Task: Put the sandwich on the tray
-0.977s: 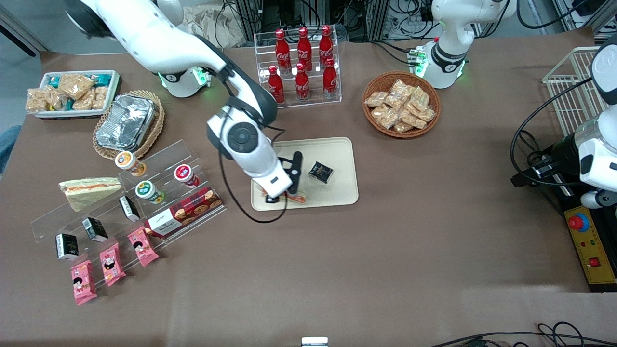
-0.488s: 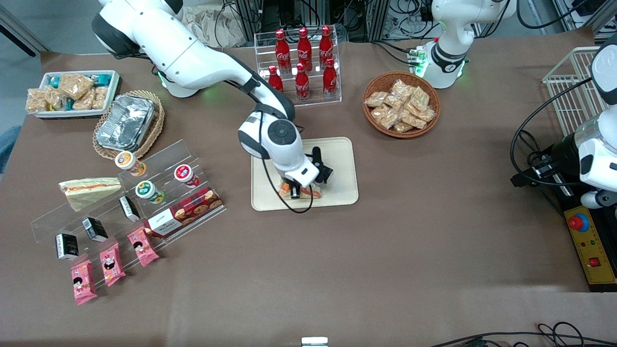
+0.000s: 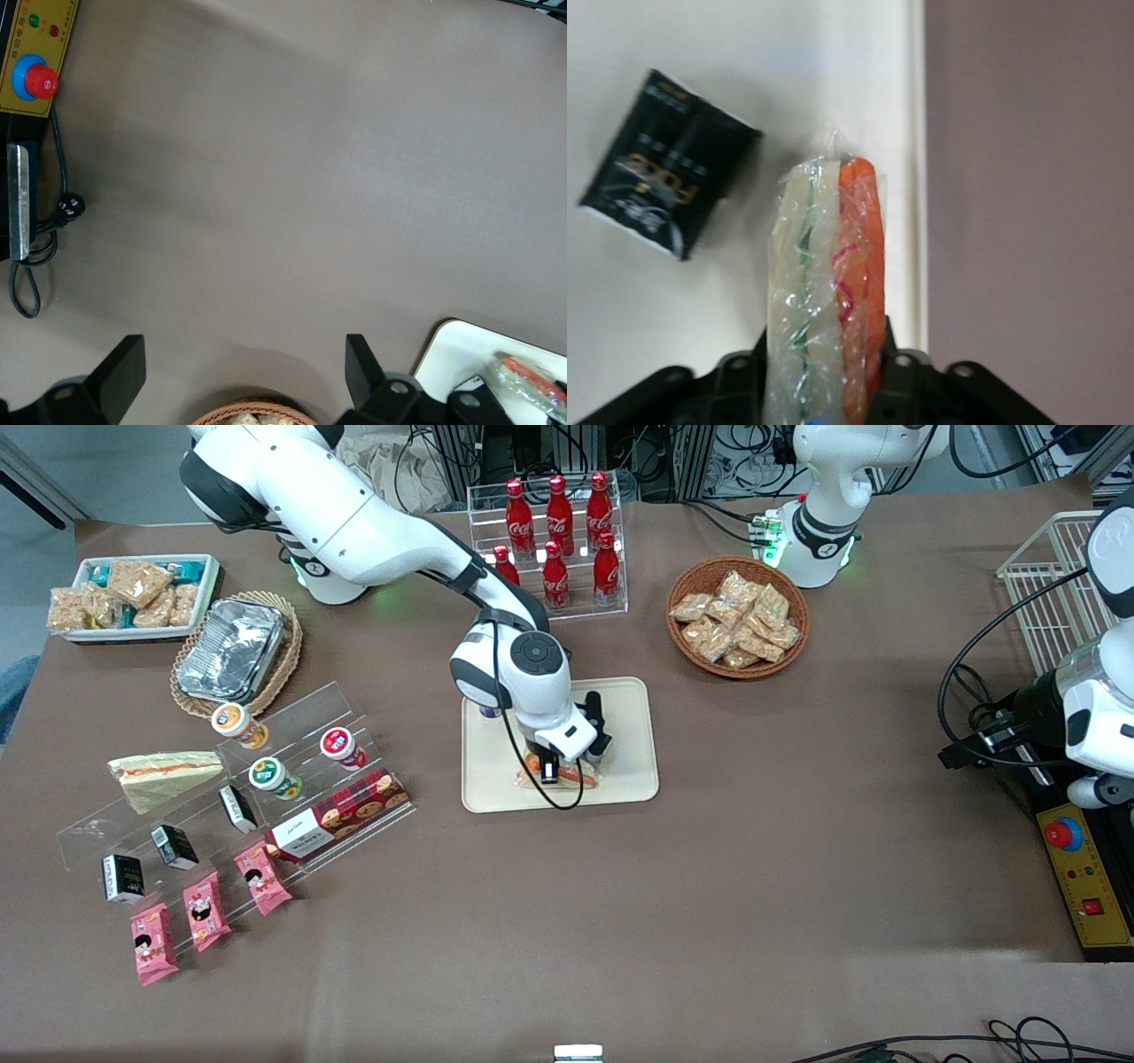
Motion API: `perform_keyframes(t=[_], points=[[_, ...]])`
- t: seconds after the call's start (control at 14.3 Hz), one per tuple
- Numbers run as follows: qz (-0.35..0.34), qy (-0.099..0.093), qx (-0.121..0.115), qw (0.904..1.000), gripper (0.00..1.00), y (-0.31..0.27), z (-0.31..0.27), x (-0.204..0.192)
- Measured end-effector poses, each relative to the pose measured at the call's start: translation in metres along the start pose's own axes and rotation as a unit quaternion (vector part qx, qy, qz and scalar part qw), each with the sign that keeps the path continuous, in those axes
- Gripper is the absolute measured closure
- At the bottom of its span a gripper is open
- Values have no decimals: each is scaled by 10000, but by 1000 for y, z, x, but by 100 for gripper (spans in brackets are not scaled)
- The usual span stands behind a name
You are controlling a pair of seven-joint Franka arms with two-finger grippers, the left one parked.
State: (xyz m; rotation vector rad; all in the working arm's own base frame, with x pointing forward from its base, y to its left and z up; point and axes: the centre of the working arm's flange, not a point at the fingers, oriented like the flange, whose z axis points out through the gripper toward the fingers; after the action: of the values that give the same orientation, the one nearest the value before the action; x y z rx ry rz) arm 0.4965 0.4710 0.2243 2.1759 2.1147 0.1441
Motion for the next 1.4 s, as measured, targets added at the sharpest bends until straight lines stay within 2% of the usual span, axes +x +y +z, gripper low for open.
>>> perform_keyframes(t=[0.07,0.21,0.28,0.35,0.49,0.56,0.63,0.77,0.98,1.12,1.26,1.4], points=[[105,-5,-48,9999,37,12,-7,-8],[449,-242,-64,9987,17,45,-35,-39],[694,-383,21,9968,6,57,-57,-55],[1007,-497,191,9935,1,67,-83,-71],[1687,-636,498,9823,1,91,-132,-118],[2002,-693,550,9758,1,107,-155,-150],[2279,-745,518,9694,1,120,-180,-182],[2811,-785,300,9560,1,136,-237,-237],[3641,-957,28,9264,1,135,-312,-313],[4132,-985,-78,9052,1,134,-343,-366],[4717,-826,-46,8779,1,135,-363,-428],[5324,-648,61,8440,1,130,-374,-497]])
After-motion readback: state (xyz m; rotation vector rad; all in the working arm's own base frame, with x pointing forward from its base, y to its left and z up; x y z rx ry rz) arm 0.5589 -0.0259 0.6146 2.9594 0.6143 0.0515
